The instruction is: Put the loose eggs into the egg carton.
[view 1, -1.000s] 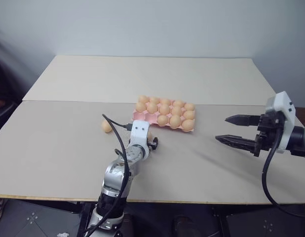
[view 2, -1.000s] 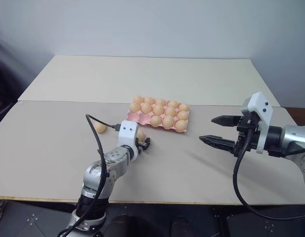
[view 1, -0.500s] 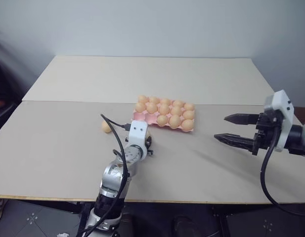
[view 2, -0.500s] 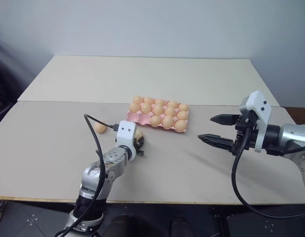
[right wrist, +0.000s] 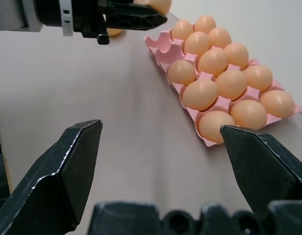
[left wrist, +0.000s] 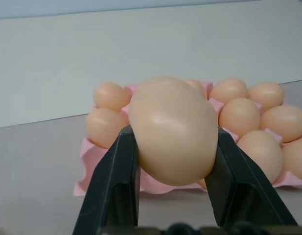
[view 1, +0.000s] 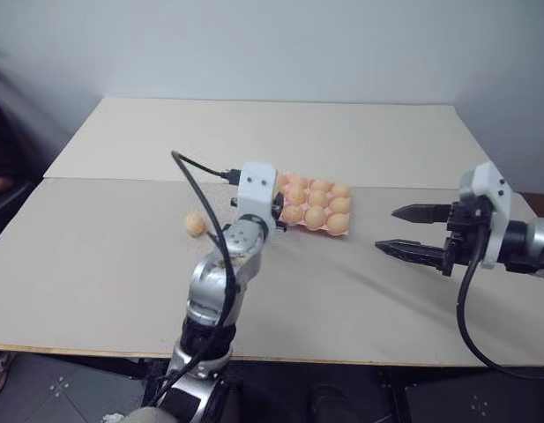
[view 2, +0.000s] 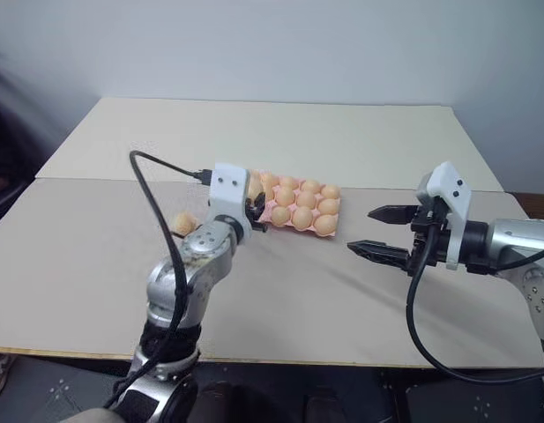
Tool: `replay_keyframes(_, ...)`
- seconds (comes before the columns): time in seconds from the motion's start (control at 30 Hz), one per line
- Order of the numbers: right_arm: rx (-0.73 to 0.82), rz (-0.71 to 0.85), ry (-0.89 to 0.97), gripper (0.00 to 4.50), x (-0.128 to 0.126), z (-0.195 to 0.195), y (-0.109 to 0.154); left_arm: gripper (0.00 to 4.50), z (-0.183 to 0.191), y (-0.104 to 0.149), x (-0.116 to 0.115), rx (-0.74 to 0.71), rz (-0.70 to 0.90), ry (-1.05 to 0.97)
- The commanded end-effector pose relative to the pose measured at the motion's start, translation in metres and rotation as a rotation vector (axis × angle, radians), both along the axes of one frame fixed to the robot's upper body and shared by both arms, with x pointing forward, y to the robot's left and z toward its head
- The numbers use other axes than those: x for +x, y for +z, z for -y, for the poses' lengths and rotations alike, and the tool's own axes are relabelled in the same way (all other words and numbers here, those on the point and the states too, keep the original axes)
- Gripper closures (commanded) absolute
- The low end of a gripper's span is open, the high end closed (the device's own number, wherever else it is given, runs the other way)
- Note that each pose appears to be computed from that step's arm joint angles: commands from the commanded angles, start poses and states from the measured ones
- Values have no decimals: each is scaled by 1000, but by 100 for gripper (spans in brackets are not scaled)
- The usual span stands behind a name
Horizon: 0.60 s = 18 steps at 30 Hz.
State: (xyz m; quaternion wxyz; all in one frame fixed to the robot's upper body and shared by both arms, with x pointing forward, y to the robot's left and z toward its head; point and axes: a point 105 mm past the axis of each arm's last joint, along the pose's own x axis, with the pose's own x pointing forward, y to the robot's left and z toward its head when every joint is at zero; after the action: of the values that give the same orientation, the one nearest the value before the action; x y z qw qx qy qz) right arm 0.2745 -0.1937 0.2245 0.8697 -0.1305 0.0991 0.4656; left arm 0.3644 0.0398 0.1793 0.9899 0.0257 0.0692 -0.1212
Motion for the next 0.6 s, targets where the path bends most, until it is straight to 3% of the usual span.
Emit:
replay_keyframes(0.03, -2, 75, 19, 0, -2, -3, 17, 301, 4, -1, 9, -1, -33, 9)
replay_keyframes(0.23, -9, 74, 12, 0, -3, -1, 16, 301, 2, -17, 19, -22, -106, 54)
replay_keyframes(0.6, -6, 79, 9, 0, -5, -2, 15, 304, 7, -18, 21, -33, -106, 50)
